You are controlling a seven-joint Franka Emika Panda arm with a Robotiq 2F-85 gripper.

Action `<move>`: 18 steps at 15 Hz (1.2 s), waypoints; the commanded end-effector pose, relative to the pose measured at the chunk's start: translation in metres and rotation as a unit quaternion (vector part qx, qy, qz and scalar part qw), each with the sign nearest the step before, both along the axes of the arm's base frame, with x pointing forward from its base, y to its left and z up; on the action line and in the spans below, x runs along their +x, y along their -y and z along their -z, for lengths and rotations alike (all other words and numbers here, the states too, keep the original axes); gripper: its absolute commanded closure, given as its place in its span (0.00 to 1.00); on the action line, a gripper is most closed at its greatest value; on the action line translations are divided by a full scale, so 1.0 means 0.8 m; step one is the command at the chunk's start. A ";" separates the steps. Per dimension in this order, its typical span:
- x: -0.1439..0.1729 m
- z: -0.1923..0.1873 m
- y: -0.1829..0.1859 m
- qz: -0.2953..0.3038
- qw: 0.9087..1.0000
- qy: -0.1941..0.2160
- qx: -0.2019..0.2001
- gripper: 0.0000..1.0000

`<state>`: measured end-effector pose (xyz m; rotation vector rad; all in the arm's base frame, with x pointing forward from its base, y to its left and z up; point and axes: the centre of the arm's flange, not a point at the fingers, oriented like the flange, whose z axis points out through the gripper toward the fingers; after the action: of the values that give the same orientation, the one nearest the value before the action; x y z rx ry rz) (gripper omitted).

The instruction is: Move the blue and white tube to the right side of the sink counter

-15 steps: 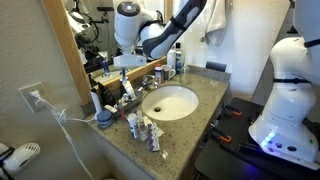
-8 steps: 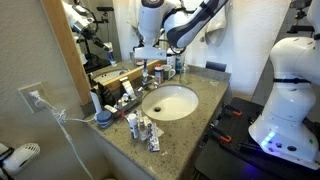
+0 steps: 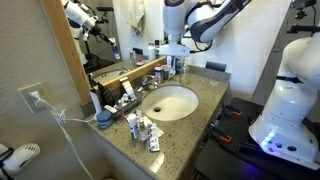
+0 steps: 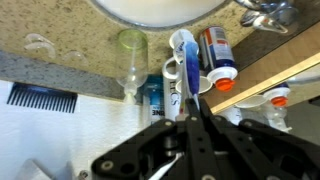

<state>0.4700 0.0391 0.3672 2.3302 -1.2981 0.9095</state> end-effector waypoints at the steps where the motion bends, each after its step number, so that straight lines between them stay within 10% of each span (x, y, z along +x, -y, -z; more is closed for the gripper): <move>1: -0.048 -0.002 0.048 0.040 0.999 0.000 0.014 0.99; 8: -0.093 -0.001 0.127 0.084 0.996 -0.007 0.014 0.99; 18: -0.070 0.041 0.246 -0.020 0.997 -0.042 0.062 0.99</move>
<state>0.3994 -0.1301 0.3528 2.3801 -1.3835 0.7968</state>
